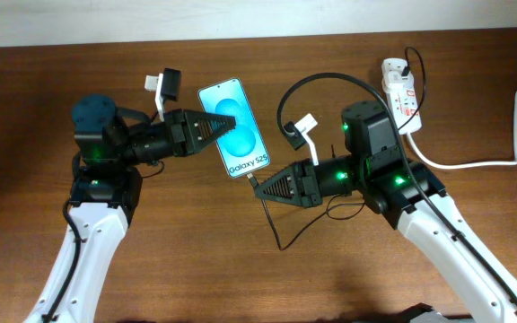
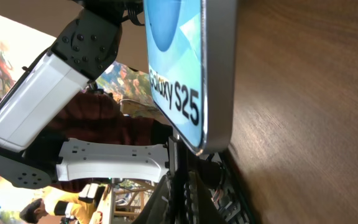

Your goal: Plug charger to phone and switch on socket

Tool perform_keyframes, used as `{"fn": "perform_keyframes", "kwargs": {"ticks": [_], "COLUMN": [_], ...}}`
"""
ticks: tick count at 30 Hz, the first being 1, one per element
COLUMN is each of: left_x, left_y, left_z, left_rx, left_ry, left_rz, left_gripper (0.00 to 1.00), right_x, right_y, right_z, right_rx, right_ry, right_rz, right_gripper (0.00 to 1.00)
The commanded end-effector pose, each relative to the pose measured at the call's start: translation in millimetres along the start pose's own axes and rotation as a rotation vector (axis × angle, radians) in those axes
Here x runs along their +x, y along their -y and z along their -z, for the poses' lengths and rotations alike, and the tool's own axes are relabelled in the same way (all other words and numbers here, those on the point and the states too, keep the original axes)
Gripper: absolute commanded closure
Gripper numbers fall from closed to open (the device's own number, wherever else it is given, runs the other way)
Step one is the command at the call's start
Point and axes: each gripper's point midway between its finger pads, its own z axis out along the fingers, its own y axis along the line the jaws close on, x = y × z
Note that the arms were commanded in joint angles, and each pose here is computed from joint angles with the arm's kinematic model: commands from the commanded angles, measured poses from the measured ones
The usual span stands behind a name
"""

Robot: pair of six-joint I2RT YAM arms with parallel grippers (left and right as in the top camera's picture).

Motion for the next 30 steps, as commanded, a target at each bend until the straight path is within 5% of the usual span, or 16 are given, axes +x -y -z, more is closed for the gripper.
{"fn": "perform_keyframes", "kwargs": {"ticks": [1, 30], "left_x": [-3, -17], "left_y": [8, 0], "left_z": [1, 2], "left_rx": [0.011, -0.036], "left_ry": [0.001, 0.085], "left_rz": [-0.033, 0.005], "left_gripper": [1.00, 1.00], "right_x": [-3, -14], "right_y": [-3, 9], "right_z": [1, 12], "right_rx": [0.000, 0.046], "right_ry": [0.008, 0.060], "right_rz": [0.021, -0.018], "right_gripper": [0.96, 0.96]}}
